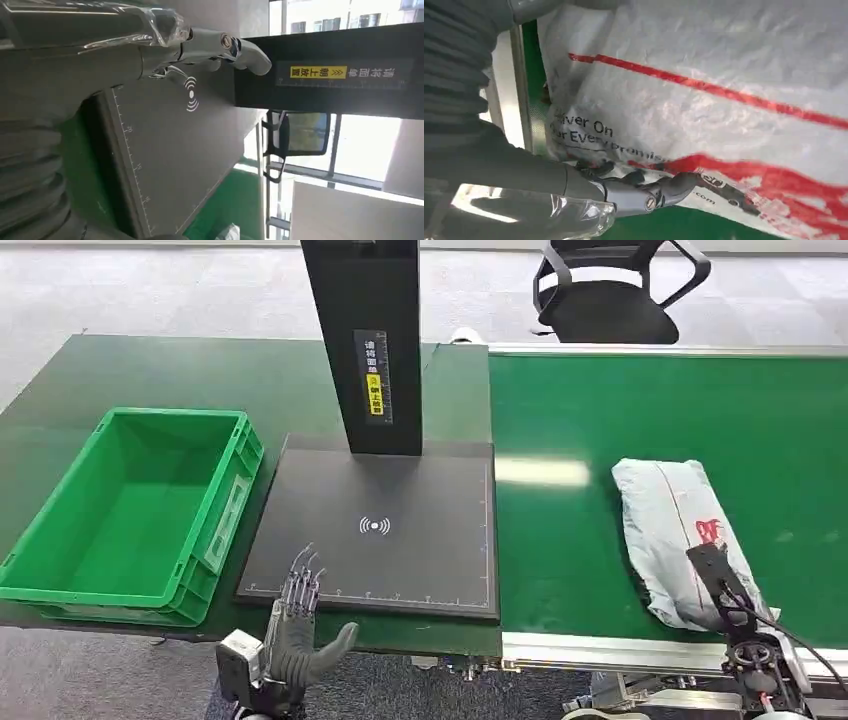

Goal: Moved the parcel from conveyor to table for the left to box.

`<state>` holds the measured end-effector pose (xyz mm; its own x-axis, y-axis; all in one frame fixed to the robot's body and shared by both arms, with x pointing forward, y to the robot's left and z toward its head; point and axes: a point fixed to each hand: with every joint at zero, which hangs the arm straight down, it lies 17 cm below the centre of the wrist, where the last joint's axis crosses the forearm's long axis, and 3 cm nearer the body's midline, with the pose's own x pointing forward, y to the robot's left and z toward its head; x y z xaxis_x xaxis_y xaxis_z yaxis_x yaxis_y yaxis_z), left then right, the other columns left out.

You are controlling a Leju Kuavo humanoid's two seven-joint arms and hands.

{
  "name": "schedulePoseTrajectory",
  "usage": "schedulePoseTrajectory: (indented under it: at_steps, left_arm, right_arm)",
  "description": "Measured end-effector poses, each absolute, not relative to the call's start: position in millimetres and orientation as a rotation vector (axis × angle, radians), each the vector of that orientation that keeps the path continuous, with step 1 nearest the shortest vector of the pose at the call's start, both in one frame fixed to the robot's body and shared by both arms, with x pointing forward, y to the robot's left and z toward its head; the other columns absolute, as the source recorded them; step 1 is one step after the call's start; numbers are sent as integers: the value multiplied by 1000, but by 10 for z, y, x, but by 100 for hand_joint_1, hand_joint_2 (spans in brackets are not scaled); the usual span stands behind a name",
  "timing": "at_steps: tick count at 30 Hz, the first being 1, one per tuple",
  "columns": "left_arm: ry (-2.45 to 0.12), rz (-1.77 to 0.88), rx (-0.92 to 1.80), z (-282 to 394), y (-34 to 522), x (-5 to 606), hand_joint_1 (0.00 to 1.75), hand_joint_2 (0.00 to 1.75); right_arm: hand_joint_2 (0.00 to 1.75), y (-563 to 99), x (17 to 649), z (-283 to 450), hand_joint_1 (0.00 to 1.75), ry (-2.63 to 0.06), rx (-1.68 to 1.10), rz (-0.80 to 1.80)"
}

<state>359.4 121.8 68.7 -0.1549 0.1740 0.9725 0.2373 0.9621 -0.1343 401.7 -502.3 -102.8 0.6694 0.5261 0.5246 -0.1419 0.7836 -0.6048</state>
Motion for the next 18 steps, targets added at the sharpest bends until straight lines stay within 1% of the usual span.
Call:
schedulePoseTrajectory:
  at_steps: [12,18]
  left_arm:
    - [-1733,-58,-311,695,1220,3626,0,175]
    - [-1732,-55,-308,688,1238,3628,0,175]
  right_arm:
    - [175,-4947,4129,-993,175,-706,-595,488]
    - [175,-4848,4230,-928,175,-785,-596,461]
